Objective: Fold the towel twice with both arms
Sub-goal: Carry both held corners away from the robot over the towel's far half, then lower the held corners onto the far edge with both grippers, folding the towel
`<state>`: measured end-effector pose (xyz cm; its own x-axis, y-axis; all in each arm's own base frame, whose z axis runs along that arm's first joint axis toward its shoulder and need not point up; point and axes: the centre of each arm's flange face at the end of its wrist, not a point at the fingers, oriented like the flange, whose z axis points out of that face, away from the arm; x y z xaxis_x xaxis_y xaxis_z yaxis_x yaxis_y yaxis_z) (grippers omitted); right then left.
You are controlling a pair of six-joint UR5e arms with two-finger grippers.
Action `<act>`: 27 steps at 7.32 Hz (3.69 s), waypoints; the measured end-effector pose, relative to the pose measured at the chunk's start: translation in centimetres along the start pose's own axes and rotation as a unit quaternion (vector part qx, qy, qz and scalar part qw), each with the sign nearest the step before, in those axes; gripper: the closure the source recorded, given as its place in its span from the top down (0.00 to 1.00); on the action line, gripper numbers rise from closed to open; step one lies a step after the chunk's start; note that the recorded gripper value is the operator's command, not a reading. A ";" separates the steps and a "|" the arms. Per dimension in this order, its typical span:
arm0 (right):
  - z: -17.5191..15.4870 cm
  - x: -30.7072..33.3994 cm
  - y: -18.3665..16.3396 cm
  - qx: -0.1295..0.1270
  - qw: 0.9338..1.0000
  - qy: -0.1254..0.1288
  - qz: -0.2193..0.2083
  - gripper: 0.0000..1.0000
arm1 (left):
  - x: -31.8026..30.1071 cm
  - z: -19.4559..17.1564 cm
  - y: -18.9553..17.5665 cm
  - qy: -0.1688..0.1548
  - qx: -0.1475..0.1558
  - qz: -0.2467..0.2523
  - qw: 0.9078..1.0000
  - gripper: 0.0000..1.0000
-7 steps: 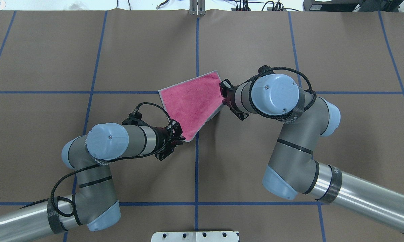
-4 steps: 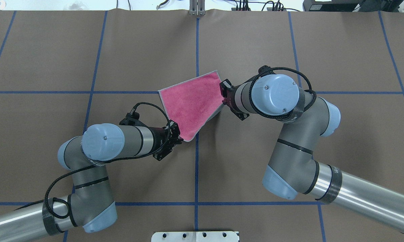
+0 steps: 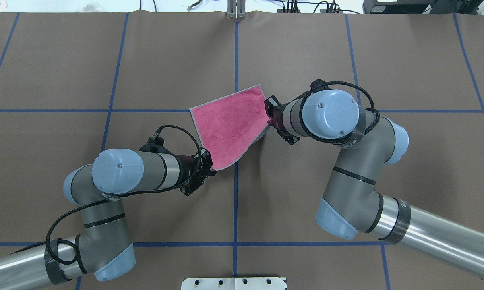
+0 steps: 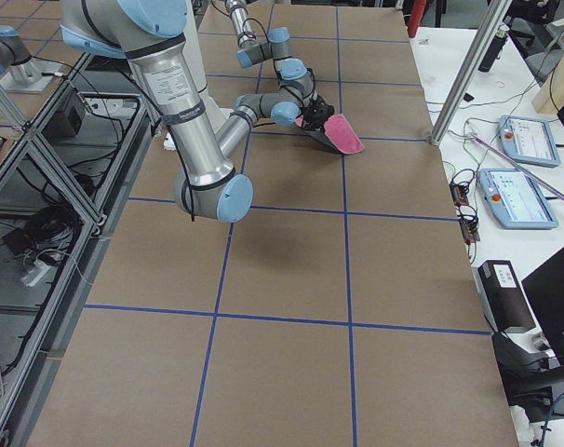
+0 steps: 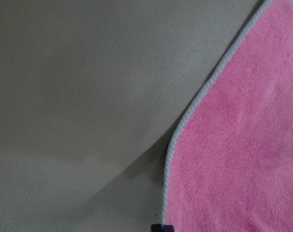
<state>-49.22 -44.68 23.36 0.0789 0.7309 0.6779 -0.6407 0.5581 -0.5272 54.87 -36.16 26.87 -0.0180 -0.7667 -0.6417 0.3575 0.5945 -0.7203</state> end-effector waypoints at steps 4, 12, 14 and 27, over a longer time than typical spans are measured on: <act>0.6 2.4 2.3 -0.013 1.000 0.015 -0.014 0.00 | 0.7 -0.8 -0.1 -0.002 -0.009 0.035 0.999 0.00; -1.6 7.7 7.2 -0.053 0.997 0.027 -0.049 0.00 | 2.9 -3.1 -3.6 -0.016 -0.023 0.090 0.996 0.00; -1.3 7.5 6.5 -0.046 0.997 0.026 -0.048 0.00 | 3.7 -3.5 -4.3 -0.010 -0.017 0.088 0.996 0.00; -0.8 2.7 0.8 0.000 1.000 0.002 -0.029 0.00 | 10.1 -3.5 -6.9 0.007 0.029 0.076 0.997 0.00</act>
<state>-48.90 -41.98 24.38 0.1191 0.6990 0.7051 -0.6355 0.5993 -0.4868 48.95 -47.17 24.38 0.0282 -0.6657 -0.7457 0.4113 0.6877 -0.5983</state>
